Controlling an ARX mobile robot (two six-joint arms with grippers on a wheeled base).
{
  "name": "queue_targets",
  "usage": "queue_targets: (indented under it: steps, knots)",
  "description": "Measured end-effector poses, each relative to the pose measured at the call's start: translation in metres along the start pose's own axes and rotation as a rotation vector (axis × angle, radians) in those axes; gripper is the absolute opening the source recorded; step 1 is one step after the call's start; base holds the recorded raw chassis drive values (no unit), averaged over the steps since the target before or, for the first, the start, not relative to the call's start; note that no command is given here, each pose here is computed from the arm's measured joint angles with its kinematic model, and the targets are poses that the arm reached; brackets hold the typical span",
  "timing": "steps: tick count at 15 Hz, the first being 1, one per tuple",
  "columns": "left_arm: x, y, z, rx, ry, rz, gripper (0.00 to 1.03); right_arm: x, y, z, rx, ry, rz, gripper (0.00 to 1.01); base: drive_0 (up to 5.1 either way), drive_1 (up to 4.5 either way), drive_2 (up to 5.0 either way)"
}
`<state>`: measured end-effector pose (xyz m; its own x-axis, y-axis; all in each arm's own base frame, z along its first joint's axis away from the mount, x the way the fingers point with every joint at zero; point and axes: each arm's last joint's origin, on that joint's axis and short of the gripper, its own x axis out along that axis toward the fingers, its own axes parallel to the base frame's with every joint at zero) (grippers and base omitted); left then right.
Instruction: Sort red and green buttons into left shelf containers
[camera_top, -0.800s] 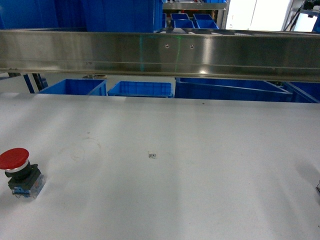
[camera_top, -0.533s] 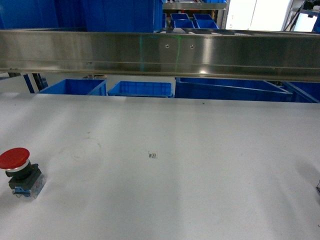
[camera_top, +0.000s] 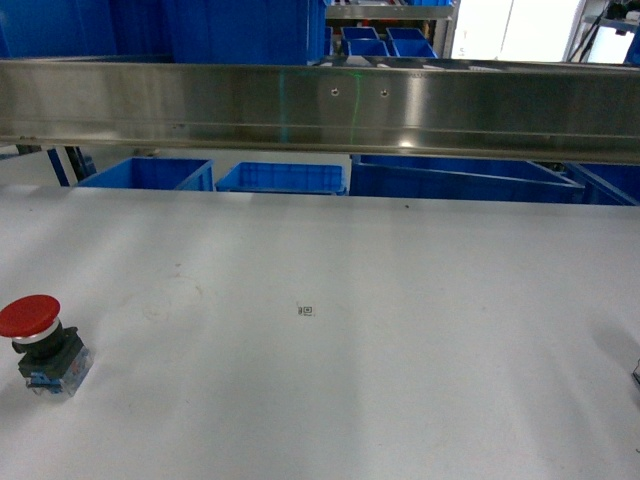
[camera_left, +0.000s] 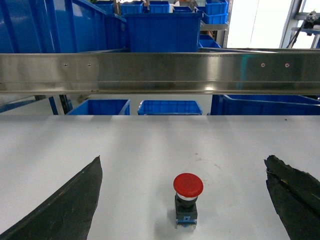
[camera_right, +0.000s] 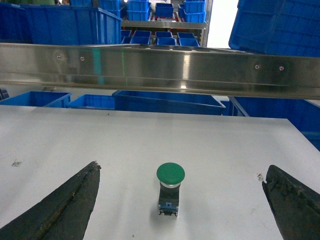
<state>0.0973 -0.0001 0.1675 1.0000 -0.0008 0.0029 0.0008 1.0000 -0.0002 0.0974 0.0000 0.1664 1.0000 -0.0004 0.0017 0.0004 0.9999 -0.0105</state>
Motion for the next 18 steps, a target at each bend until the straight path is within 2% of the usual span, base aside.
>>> queue_targets:
  steps: [13, 14, 15, 16, 17, 18]
  knots:
    - [0.000, 0.000, 0.000, 0.000, -0.001, -0.006, 0.98, 0.000, 0.000, 0.000, 0.001, 0.000, 0.006, 0.98, 0.0, 0.00, 0.0]
    - [-0.001, -0.001, 0.002, 0.009, -0.029, -0.021, 0.98, 0.003, -0.003, -0.003, 0.034, 0.041, 0.042, 0.98, 0.0, 0.00, 0.0]
    - [-0.001, -0.006, 0.002, 0.033, -0.039, -0.071, 0.98, 0.006, -0.011, -0.007, 0.090, 0.087, 0.016, 0.98, 0.0, 0.00, 0.0]
    - [-0.001, -0.007, -0.003, 0.036, 0.019, -0.105, 0.98, 0.007, -0.014, -0.004, 0.108, 0.065, -0.004, 0.98, 0.0, 0.00, 0.0]
    - [-0.001, -0.001, -0.003, 0.033, 0.011, -0.070, 0.98, 0.007, -0.006, -0.003, 0.113, 0.051, 0.043, 0.98, 0.0, 0.00, 0.0]
    - [0.001, 0.002, 0.000, 0.026, -0.005, -0.059, 0.98, 0.008, 0.000, -0.004, 0.119, 0.062, 0.071, 0.98, 0.0, 0.00, 0.0]
